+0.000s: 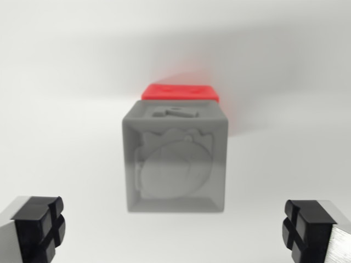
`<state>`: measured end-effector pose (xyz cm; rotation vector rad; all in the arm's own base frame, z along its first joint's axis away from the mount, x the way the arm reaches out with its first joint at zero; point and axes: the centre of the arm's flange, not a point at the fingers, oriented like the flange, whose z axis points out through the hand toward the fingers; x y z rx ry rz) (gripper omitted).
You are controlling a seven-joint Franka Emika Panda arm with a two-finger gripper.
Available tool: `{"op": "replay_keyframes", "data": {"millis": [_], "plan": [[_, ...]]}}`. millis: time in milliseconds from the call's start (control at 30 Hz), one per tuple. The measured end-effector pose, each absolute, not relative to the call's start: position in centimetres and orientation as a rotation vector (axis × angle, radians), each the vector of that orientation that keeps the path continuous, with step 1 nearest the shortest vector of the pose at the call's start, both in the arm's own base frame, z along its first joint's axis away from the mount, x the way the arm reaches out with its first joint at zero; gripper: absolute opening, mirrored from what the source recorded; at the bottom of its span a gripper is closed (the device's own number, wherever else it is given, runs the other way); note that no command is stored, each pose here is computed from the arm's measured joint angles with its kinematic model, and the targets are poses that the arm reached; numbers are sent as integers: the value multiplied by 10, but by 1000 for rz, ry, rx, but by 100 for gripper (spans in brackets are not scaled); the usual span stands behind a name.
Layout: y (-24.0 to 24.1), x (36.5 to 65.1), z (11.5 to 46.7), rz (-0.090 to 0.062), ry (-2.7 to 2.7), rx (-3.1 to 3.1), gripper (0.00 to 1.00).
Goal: Destack cube
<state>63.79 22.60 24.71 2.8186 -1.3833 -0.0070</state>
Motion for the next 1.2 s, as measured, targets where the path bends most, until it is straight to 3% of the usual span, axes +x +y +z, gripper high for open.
{"op": "replay_keyframes", "data": {"millis": [567,967,1000,1200], "plan": [[225,637,187,-12,-1387,2819,100],[225,637,169,-13,-1388,2818,100],[225,637,169,-13,-1388,2818,0],[225,637,169,-11,-1388,2819,0]]}}
